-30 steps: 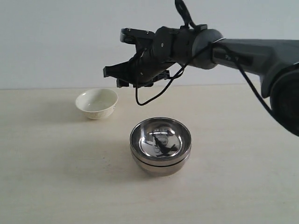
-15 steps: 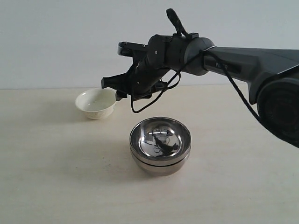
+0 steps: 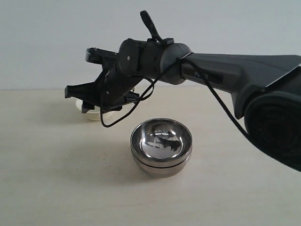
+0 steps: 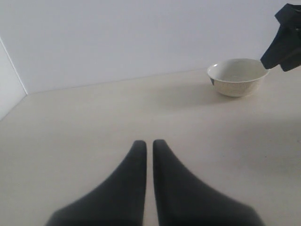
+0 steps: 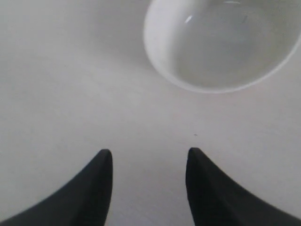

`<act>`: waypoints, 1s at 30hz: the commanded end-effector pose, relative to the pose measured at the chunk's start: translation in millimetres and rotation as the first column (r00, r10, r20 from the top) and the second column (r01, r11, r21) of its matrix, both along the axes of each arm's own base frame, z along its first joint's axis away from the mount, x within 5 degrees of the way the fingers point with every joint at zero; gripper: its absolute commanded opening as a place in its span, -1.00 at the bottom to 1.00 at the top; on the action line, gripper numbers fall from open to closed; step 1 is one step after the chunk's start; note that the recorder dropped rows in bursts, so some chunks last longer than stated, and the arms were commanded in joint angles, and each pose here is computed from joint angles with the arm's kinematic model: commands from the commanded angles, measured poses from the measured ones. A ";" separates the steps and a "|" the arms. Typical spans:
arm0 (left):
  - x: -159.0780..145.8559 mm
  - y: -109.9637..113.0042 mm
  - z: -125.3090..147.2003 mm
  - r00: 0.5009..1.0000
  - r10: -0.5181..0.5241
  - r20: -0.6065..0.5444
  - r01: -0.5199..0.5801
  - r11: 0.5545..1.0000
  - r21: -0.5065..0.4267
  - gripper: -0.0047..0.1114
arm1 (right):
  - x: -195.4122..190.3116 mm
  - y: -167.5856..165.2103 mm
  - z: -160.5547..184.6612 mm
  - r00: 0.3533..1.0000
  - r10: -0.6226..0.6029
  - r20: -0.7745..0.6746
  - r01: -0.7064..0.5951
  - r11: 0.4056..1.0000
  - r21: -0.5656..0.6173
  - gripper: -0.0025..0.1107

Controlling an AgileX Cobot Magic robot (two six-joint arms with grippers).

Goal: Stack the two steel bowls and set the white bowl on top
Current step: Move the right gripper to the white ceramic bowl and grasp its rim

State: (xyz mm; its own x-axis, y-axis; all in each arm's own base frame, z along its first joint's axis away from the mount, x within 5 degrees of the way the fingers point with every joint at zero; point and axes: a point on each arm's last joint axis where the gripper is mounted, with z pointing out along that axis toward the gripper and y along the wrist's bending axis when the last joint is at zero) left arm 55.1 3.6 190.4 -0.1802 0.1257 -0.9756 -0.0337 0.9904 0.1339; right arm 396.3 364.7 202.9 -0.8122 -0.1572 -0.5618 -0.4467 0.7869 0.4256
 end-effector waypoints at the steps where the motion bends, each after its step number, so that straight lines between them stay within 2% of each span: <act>1: 0.0 -0.1 -0.3 1.000 0.003 0.008 -0.003 1.000 -0.016 -0.85 | -1.9 12.0 4.6 0.998 -0.058 0.022 0.056 0.995 0.085 -0.19; 7: 0.0 -0.1 -0.3 1.000 0.003 0.008 -0.003 1.000 -0.016 -0.85 | 10.4 15.0 -18.2 0.975 -0.219 -0.044 0.224 0.959 0.177 -0.19; 10: 0.0 -0.1 -0.3 1.000 0.003 0.008 -0.003 1.000 -0.016 -0.85 | 16.8 17.1 -28.2 0.965 -0.263 -0.026 0.262 0.939 0.223 -0.19; 19: 0.0 -0.1 -0.3 1.000 0.003 0.008 -0.003 1.000 -0.016 -0.85 | 23.7 12.8 -41.1 0.935 -0.353 -0.035 0.352 0.911 0.214 -0.19; 23: 0.0 -0.1 -0.3 1.000 0.003 0.008 -0.003 1.000 -0.016 -0.85 | 26.9 9.5 -52.3 0.887 -0.451 -0.104 0.462 0.860 0.214 -0.19; 30: 0.0 -0.1 -0.3 1.000 0.003 0.008 -0.003 1.000 -0.016 -0.85 | 31.6 9.7 -69.0 0.862 -0.495 -0.114 0.507 0.828 0.240 -0.19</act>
